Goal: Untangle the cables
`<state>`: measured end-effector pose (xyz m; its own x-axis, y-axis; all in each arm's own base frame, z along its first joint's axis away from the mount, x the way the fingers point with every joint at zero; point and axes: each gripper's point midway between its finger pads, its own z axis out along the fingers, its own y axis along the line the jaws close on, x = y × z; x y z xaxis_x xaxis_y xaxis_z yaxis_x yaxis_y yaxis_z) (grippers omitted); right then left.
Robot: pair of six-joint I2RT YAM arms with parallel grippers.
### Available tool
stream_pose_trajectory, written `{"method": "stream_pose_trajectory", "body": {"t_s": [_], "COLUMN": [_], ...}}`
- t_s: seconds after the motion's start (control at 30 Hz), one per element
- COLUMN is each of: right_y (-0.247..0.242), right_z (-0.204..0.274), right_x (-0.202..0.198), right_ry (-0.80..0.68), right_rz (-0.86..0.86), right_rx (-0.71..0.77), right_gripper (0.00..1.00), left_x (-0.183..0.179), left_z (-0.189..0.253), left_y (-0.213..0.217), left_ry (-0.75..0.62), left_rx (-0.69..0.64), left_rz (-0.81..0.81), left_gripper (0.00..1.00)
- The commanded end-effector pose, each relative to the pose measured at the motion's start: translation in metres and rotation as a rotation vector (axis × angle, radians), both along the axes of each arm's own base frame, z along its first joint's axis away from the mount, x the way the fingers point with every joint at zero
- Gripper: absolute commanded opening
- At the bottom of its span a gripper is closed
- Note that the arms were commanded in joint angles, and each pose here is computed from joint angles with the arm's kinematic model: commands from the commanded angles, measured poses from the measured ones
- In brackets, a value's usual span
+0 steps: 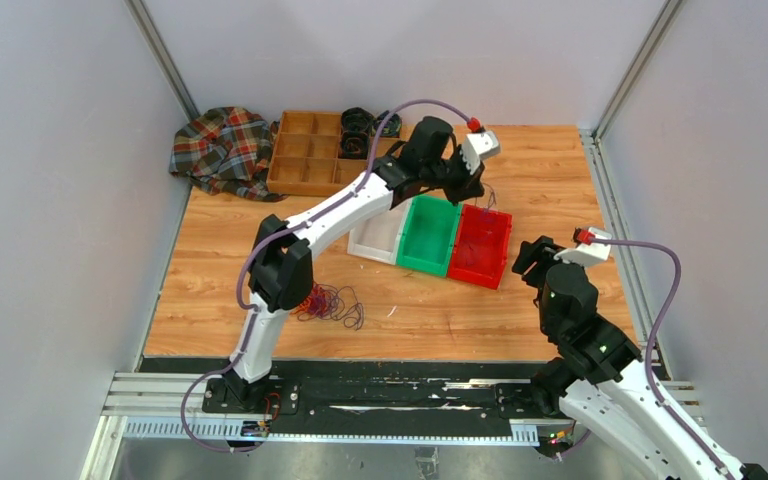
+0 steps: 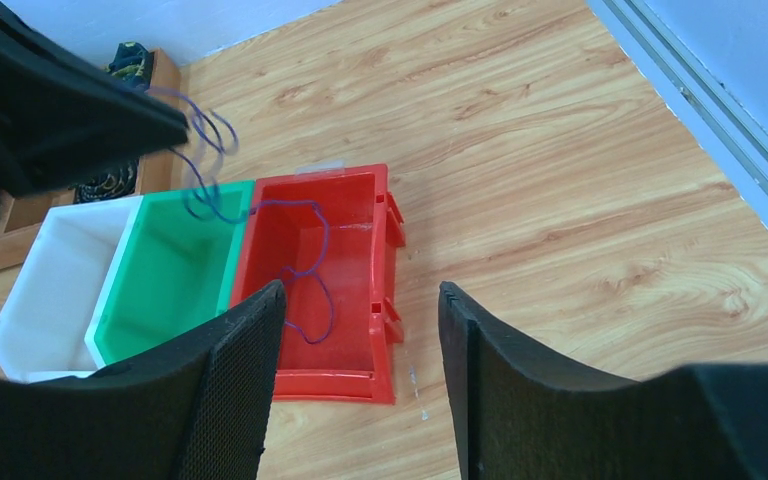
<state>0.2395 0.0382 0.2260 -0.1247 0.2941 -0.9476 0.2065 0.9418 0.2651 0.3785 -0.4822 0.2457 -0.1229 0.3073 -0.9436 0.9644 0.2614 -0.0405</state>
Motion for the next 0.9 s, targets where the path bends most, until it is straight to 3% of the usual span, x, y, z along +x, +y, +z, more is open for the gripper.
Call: {"method": "stream_pose_trajectory", "body": {"t_s": [0.0,0.07,0.13,0.27,0.37,0.47,0.53,0.6,0.73,0.87], "right_y": [-0.007,-0.008,-0.008,-0.005,0.000,0.004,0.008,0.017,0.055,0.108], "right_z": [0.016,0.020,0.023,0.025,0.025,0.026,0.027,0.025,0.011,-0.004], "right_x": [0.000,-0.001,-0.001,0.000,0.003,0.007,0.009,0.013,0.024,0.028], "right_ry": [-0.020,-0.023,-0.027,-0.017,-0.003,0.010,0.017,0.034,0.100,0.174], "right_rz": [-0.020,-0.023,-0.025,-0.014,0.001,0.013,0.027,0.063,0.211,0.361], "right_rx": [-0.015,-0.018,-0.016,-0.017,-0.022,-0.029,-0.033,-0.037,-0.031,-0.066], "right_gripper": [0.57,0.57,0.57,0.57,0.57,0.57,0.57,0.58,0.58,0.61], "left_x": [-0.005,-0.009,-0.015,-0.026,-0.029,-0.029,-0.033,-0.040,-0.063,-0.088], "left_z": [-0.062,-0.071,-0.079,-0.087,-0.082,-0.064,-0.044,-0.022,0.008,-0.008], "left_y": [0.007,0.010,0.013,0.021,0.030,0.043,0.058,0.078,0.147,0.241], "left_ry": [-0.023,-0.003,-0.006,-0.045,-0.069,-0.092,-0.086,-0.068,-0.017,0.014], "left_rx": [0.183,0.198,0.217,0.266,0.295,0.340,0.373,0.400,0.440,0.526], "left_rz": [-0.009,-0.001,-0.010,-0.024,-0.025,-0.014,-0.013,-0.013,-0.003,0.028], "left_gripper": [0.01,0.06,0.18,0.28,0.55,0.64,0.76,0.88,1.00,0.98]}}
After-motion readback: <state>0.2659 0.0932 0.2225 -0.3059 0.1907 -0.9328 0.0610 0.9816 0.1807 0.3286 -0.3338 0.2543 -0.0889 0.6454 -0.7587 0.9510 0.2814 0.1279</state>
